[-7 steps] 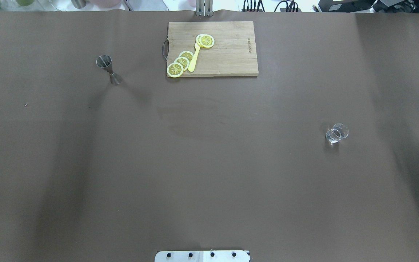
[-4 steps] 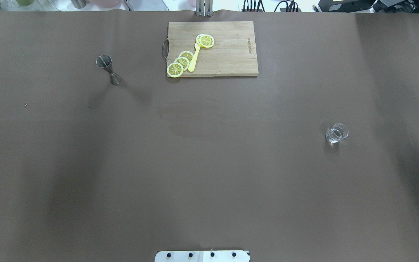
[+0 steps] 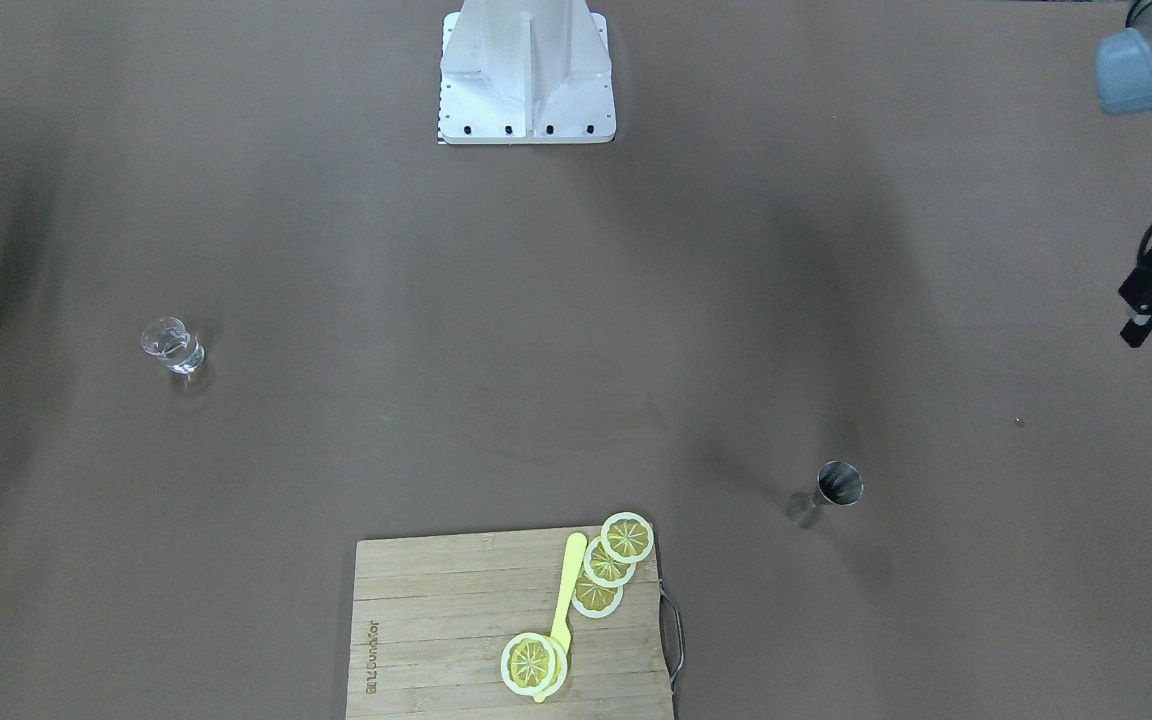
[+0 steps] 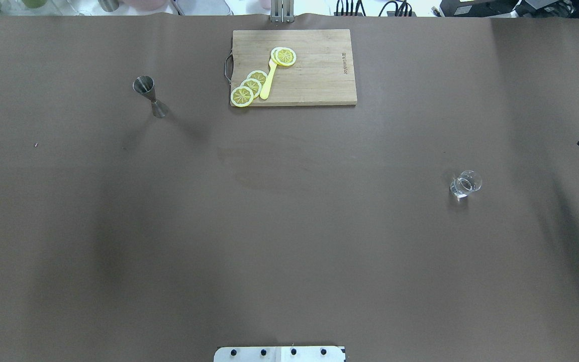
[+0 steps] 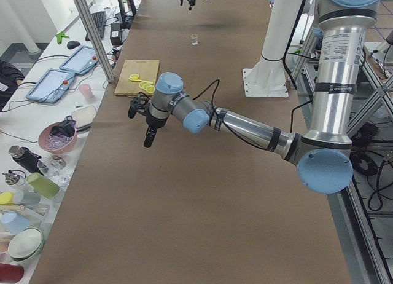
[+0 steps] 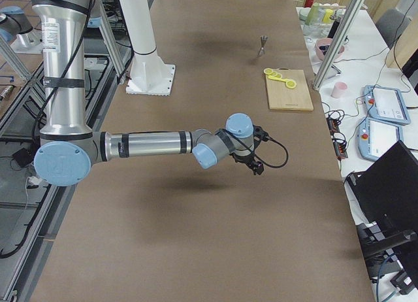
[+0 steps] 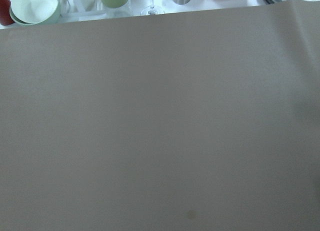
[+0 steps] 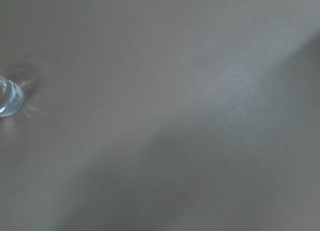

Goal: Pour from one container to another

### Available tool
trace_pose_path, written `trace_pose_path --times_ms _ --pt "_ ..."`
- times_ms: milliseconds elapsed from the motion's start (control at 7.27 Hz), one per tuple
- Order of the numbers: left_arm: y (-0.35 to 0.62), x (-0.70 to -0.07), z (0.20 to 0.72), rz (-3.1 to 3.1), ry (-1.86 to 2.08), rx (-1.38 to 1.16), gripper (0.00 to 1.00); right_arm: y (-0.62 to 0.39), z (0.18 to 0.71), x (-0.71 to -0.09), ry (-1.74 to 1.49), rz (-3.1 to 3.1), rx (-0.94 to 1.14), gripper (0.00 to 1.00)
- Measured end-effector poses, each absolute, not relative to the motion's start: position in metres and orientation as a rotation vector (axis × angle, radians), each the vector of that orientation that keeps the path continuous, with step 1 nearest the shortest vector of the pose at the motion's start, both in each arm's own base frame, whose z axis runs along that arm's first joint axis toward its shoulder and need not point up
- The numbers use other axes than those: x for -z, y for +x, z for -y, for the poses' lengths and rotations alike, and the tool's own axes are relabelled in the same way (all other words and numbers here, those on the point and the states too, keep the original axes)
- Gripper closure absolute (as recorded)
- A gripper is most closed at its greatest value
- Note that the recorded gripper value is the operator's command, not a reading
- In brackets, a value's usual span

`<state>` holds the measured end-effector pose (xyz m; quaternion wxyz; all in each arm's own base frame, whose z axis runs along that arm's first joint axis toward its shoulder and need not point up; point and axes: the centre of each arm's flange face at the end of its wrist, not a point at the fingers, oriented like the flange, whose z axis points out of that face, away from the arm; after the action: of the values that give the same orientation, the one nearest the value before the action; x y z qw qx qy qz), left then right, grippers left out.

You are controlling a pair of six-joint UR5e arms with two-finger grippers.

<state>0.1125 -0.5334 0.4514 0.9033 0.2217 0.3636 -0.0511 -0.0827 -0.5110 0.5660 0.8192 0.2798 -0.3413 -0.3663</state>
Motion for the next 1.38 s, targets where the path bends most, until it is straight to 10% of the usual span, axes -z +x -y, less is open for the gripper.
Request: trace_pose_path --times_ms 1376 --pt "0.38 -0.387 0.552 -0.761 0.941 0.371 0.03 -0.144 0.511 -0.589 0.547 0.918 0.751 0.0"
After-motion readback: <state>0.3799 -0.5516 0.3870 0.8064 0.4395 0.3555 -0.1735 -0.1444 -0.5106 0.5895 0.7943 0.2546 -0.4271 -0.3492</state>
